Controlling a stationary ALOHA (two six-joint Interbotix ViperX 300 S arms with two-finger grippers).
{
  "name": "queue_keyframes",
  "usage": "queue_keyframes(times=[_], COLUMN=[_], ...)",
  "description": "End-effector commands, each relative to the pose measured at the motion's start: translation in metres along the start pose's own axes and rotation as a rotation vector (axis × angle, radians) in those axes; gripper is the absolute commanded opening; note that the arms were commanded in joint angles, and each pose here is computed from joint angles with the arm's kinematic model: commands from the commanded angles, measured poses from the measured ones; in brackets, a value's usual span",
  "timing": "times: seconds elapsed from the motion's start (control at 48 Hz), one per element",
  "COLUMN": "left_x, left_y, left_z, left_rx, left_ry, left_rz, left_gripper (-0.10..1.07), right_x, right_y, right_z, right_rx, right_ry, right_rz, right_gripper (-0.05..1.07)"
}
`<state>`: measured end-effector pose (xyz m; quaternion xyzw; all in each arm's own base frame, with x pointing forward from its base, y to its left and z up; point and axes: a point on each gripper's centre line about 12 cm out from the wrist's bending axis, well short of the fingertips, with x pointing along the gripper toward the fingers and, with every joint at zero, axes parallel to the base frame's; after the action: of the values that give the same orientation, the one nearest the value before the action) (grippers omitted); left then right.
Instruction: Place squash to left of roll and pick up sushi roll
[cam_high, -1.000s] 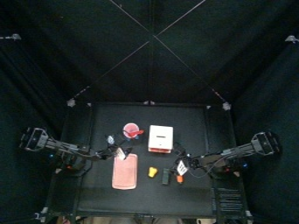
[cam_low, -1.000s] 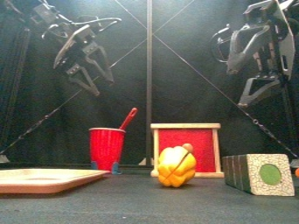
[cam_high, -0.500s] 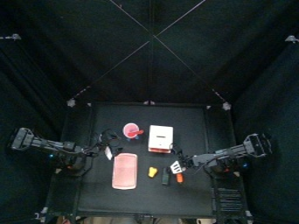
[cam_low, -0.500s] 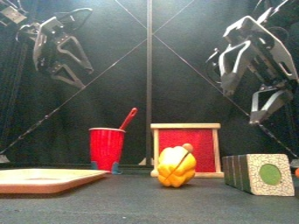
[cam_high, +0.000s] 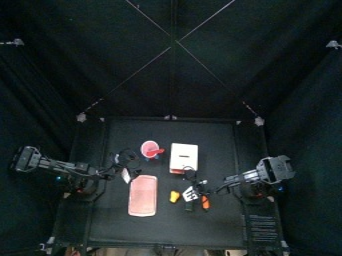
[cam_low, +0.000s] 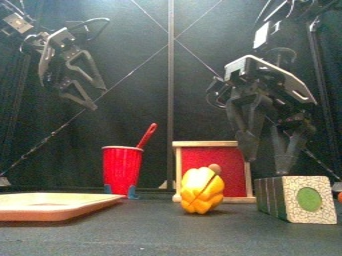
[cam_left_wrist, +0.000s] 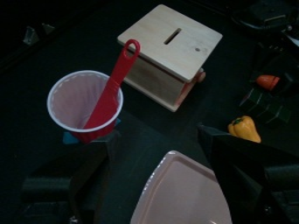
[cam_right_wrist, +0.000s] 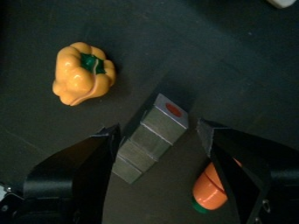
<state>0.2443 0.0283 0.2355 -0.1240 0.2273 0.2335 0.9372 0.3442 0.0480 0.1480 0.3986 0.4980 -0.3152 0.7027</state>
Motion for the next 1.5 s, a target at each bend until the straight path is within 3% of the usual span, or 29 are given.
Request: queue_keyframes(times=[0.0, 0.333, 1.188, 1.479], left_x=[0.0, 0.003, 0.003, 0.003], left_y=[-0.001, 0.008, 0.009, 0.009], left_z=[0.006, 0.0, -0.002, -0.003], left_rx=[-0.004, -0.02, -0.031, -0.033], left_ry=[-0.014, 0.003, 0.015, 0.017], left_rz=[0.0, 0.031, 0.033, 0.034], left_gripper=[1.02, 1.02, 1.02, 1.02], right_x=[-0.004, 0.006, 0.022, 0.023], right_y=[0.011, 0.004, 0.007, 0.009], right_z=[0.006, 0.0, -0.009, -0.008], right_rx=[0.004, 0.025, 0.043, 0.036], right_ry=[-0.01, 0.029, 0.069, 0.067], right_rz=[0.021, -0.047, -0.068, -0.067], right_gripper=[0.99, 0.99, 0.98, 0.84])
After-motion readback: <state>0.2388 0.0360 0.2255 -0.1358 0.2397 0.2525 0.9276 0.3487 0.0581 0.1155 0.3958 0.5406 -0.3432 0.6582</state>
